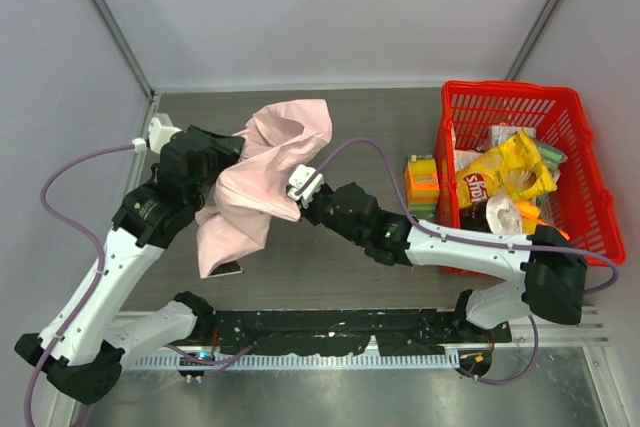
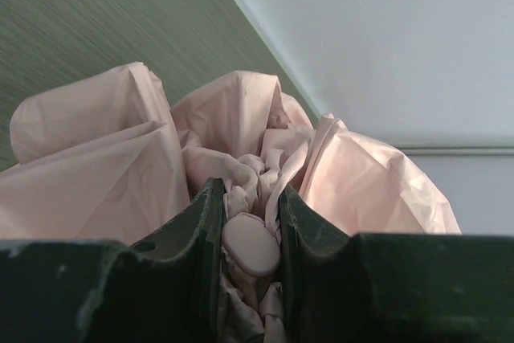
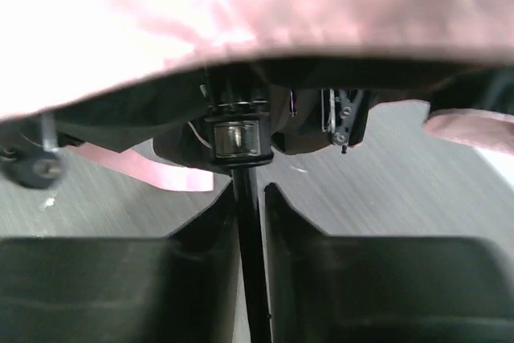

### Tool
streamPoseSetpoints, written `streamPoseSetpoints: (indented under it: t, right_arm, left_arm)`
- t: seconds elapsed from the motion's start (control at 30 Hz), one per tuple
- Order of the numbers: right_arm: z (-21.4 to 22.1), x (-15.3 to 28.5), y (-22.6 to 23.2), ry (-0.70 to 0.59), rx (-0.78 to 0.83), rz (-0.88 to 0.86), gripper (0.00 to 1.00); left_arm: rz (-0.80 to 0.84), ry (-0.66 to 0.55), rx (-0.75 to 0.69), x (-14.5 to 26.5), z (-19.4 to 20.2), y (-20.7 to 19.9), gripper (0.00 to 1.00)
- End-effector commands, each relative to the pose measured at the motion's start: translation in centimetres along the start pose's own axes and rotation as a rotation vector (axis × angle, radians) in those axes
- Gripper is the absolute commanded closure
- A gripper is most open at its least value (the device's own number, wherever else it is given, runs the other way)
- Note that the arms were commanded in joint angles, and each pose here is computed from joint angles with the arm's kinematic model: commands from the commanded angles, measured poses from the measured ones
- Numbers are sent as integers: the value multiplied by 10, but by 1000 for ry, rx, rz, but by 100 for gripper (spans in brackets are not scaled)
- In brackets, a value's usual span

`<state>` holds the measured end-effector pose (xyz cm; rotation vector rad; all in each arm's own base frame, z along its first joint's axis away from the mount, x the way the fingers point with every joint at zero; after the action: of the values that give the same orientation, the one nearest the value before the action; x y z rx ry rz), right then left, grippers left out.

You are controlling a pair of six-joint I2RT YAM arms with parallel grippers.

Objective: Put away the umbrella

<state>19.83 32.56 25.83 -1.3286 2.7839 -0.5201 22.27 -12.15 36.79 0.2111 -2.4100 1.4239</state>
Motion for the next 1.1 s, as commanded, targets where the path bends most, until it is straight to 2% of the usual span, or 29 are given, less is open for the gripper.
streamPoseSetpoints:
  t: [0.0, 0.1, 0.13, 0.23, 0.27, 0.33, 0.47, 0.57, 0.63, 0.77, 0.87, 0.97, 1.07]
  right_arm:
    - [-22, -9, -6, -123, 8, 55, 99]
    - [-23, -2, 1, -221, -11, -29, 99]
    - [-22, 3, -6, -272, -38, -25, 99]
    - [-25, 13, -7, -353, -121, -150, 99]
    - [-26, 17, -12, -370, -137, -186, 99]
    - [-24, 23, -20, -385, -174, -234, 99]
    - [-24, 45, -41, -465, -250, -363, 99]
    - [-31, 61, -55, -511, -279, -427, 99]
    - [-35, 68, -54, -510, -281, -479, 99]
    - [-42, 73, -55, -496, -257, -504, 99]
    - [-44, 74, -55, -491, -259, -510, 99]
    - [-47, 75, -55, -493, -264, -517, 99]
    - [-52, 76, -56, -504, -267, -527, 99]
  left_arm:
    - [69, -44, 107, 10, -14, -20, 100]
    - [136, -29, 121, 11, -11, -23, 100]
    - [166, -28, 128, 13, -11, -23, 97]
    - [308, -29, 111, 22, -10, -23, 31]
    - [358, -31, 85, 26, -10, -20, 15]
    - [495, -76, 41, 42, -17, -22, 1]
    - [574, -169, -148, 74, -37, -15, 0]
    - [589, -168, -271, 87, -41, -12, 0]
    - [639, -108, -309, 91, -34, -17, 0]
    - [866, 30, -354, 101, -17, -45, 0]
    - [963, 57, -391, 102, -13, -63, 0]
    - [1031, 108, -480, 97, -4, -76, 0]
    - [1029, 152, -559, 83, 7, -75, 0]
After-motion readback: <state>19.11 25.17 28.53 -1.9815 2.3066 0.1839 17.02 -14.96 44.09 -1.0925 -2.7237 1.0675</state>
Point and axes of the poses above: each gripper's point midway between its finger pads, its own x axis back along the fingers, its own y axis along the line the jaws close on, z = x × y, the point moved 7 cm from there along x, back along the fingers, and after that the axes turned 2 degrees about x, right-handed, at the moved point
